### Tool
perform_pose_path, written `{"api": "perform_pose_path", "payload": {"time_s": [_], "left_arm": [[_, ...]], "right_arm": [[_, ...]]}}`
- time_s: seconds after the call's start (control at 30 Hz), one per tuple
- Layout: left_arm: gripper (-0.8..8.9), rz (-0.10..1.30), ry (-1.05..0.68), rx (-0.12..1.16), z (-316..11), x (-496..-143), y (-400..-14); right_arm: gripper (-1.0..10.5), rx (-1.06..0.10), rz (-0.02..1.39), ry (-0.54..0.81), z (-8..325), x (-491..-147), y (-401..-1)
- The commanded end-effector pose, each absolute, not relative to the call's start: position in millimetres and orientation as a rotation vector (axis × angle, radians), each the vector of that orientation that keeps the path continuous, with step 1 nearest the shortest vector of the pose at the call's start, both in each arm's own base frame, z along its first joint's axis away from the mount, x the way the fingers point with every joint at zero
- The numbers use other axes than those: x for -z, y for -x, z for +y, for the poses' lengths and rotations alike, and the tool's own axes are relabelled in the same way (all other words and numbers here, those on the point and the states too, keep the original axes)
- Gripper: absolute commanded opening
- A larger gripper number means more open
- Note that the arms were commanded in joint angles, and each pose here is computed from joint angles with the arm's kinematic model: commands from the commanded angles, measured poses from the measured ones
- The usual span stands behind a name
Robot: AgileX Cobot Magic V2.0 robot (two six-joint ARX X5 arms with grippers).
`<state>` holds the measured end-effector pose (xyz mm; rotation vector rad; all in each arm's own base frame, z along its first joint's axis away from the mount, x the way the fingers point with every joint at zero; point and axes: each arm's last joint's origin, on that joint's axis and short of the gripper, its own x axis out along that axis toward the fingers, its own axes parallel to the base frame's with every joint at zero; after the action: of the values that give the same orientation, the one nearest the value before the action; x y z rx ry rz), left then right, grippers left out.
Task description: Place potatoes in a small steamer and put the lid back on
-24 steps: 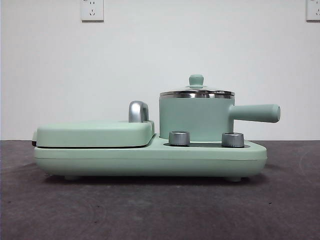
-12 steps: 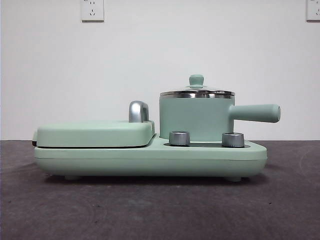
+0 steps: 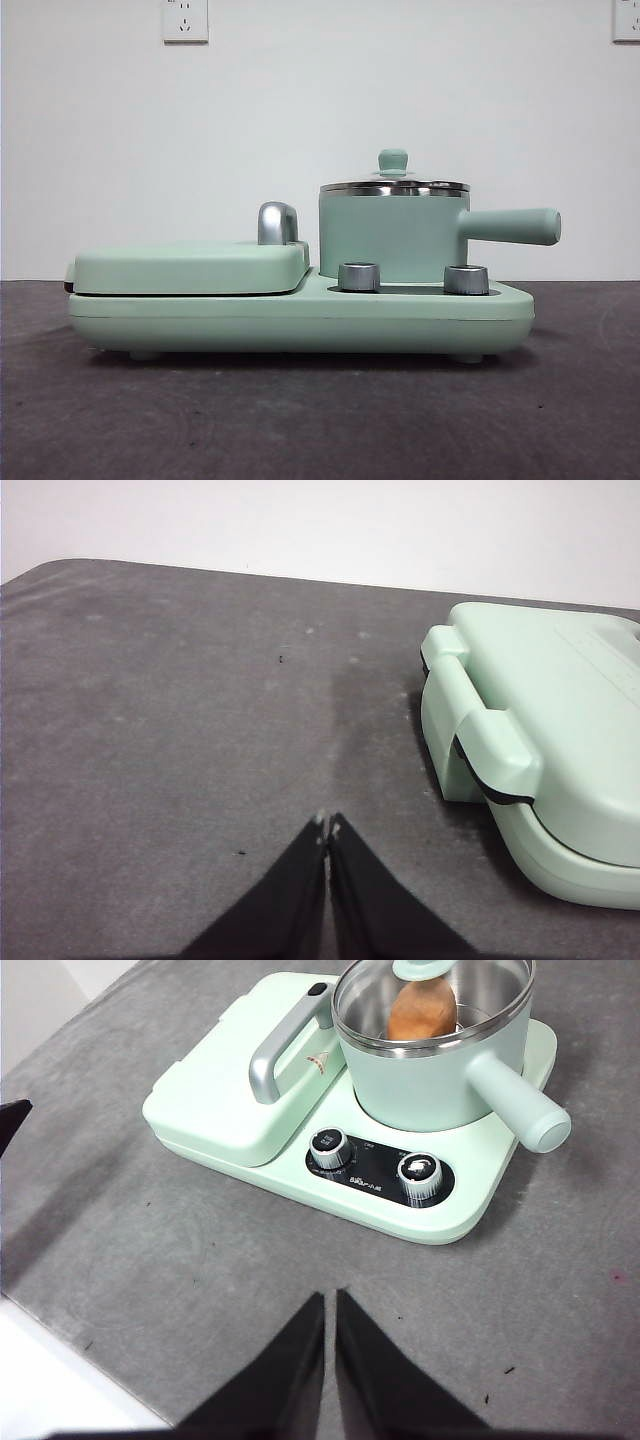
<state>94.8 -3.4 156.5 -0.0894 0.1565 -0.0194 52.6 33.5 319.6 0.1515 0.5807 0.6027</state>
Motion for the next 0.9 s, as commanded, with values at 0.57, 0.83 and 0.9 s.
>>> {"api": "perform_pose_path", "payload": {"time_s": [0.57, 0.83, 0.9], "left_arm": [[0.06, 0.178, 0.079, 0.013, -3, -150, -96], [0.06, 0.178, 0.079, 0.013, -3, -150, -96], [0.06, 0.178, 0.079, 0.013, -3, -150, -96]], "right_arm": [[0.2, -0.214, 0.144, -0.233, 8, -255, -85], [0.2, -0.055, 0.063, -0.211, -1, -195, -90], [0.2, 0.001, 0.078, -0.209, -3, -184, -92]]}}
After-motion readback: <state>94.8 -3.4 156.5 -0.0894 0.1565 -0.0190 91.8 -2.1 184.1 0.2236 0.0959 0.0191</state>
